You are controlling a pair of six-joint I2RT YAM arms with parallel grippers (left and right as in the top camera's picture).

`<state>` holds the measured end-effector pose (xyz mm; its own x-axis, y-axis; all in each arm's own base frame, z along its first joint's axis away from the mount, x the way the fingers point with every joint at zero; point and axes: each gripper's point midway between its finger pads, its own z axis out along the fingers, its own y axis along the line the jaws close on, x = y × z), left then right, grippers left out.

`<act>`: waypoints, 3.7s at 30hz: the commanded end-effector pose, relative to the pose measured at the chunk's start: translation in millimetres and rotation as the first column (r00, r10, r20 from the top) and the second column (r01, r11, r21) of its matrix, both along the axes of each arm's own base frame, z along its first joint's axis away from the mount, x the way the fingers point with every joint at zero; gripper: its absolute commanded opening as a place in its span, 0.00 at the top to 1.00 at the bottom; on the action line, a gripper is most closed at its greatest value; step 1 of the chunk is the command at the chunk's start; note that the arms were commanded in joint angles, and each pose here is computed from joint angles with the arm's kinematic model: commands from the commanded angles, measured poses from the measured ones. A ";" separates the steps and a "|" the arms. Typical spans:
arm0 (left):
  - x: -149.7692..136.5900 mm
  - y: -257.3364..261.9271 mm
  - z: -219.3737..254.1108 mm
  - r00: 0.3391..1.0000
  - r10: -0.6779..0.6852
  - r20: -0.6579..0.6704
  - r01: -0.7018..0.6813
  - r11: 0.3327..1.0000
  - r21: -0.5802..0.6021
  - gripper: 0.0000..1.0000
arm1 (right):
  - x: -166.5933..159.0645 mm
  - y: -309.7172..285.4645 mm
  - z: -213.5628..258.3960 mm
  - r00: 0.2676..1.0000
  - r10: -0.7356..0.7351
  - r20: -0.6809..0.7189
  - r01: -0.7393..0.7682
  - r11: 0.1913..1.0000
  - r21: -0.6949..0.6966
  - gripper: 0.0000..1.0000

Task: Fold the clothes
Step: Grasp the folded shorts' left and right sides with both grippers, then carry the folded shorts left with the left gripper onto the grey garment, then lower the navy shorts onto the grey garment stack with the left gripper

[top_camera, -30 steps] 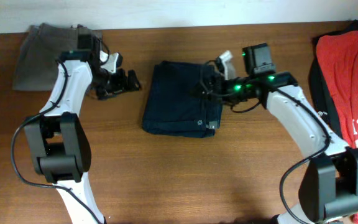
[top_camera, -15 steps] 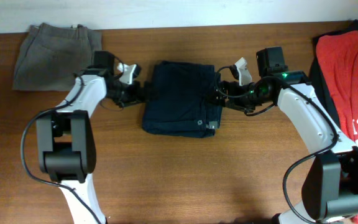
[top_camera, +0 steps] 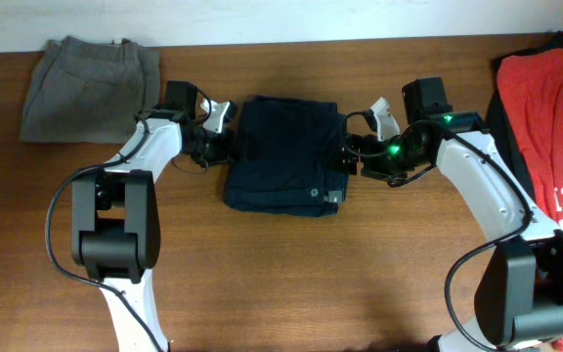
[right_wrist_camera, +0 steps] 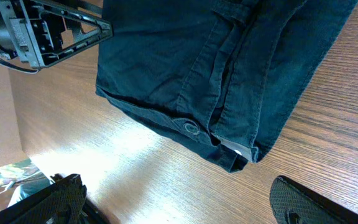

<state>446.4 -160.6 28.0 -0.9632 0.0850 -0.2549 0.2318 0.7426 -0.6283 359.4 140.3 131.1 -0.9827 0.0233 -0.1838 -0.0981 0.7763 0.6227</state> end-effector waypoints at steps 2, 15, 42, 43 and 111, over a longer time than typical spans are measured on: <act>-14.4 -3.6 -39.0 0.993 0.000 -0.117 -0.003 1.000 -0.029 0.03 | 0.0 -1.7 -1.8 1.000 0.008 0.007 -0.008 1.000 -0.019 0.01; -4.8 -4.7 -61.6 0.980 0.095 -0.176 -0.102 0.994 -0.029 0.55 | -1.8 -1.9 -2.3 1.000 0.008 -0.002 -0.008 1.000 -0.019 0.01; 127.0 50.8 11.6 0.922 0.137 0.363 -0.189 0.976 0.112 0.99 | -9.0 -6.3 -7.0 0.999 0.001 -0.039 -0.003 0.999 -0.049 0.01; 131.2 58.1 17.1 0.917 0.146 0.371 -0.200 0.973 0.112 0.99 | -9.0 -6.3 -7.0 0.999 0.001 -0.039 -0.003 0.999 -0.049 0.01; 171.1 303.2 183.1 0.683 0.408 0.606 -0.607 0.779 0.158 0.99 | -18.6 -7.1 -8.8 0.996 -0.003 -0.088 -0.001 0.999 -0.051 0.01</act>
